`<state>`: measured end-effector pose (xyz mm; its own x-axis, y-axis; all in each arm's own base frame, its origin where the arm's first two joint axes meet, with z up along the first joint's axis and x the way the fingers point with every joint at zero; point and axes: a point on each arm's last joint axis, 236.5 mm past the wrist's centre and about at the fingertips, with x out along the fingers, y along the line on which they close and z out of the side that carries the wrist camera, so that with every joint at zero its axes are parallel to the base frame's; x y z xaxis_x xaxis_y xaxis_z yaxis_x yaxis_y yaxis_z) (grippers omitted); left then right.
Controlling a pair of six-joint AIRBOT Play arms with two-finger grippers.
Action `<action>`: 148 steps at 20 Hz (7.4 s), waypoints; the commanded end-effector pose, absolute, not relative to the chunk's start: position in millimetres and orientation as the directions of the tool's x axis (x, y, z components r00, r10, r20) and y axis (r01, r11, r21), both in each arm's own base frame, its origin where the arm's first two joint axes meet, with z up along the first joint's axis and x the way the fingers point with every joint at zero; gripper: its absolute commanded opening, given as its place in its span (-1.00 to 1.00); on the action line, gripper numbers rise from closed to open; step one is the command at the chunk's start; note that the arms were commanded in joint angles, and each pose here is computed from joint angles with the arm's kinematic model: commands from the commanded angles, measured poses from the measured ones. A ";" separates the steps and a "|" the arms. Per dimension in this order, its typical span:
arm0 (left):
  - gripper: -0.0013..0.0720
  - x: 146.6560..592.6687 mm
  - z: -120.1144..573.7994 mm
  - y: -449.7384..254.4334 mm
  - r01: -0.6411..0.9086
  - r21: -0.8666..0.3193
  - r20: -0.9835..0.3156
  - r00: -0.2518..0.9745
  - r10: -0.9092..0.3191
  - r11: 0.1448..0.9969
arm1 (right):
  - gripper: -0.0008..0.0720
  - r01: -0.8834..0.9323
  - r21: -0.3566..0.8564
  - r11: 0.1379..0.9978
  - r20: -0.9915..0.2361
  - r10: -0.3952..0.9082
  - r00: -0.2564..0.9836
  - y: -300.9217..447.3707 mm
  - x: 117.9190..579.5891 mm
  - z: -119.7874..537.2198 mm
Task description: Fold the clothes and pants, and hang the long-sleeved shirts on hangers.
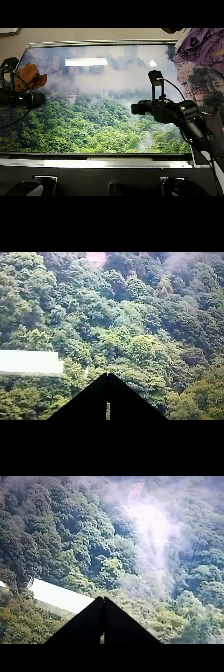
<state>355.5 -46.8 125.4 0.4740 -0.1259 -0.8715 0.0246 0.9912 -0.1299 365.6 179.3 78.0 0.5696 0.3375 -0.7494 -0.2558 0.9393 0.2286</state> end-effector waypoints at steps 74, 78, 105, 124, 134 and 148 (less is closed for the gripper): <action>-0.94 282.7 89.8 -210.1 -0.106 -0.521 -0.833 0.279 -0.477 0.847 | -0.90 -0.256 0.230 0.939 -0.749 0.339 0.569 180.0 365.6 78.0; -0.93 223.4 10.5 -268.7 -0.143 -0.515 -0.855 0.157 -0.494 0.845 | -0.90 -0.256 0.230 0.939 -0.749 0.339 0.569 180.0 365.6 78.0; 0.91 299.2 35.7 17.8 -0.489 -0.302 -0.916 0.385 -0.108 0.819 | 0.06 0.190 0.765 0.615 -0.637 0.766 0.086 263.2 357.3 -57.7; 0.90 305.7 1.5 35.8 -0.497 -0.351 -0.924 0.321 -0.208 0.793 | -0.91 0.146 0.744 0.652 -0.668 0.722 0.181 291.7 382.1 -77.5; 0.88 339.6 -77.4 57.6 -0.476 -0.558 -0.830 0.338 -0.444 0.680 | -0.91 0.121 0.741 0.661 -0.667 0.700 0.256 259.2 401.1 -46.2; -0.93 351.7 -111.2 18.6 -0.435 -0.549 -0.835 0.263 -0.482 0.713 | -0.91 0.071 0.753 0.654 -0.646 0.715 0.267 260.9 396.7 -20.1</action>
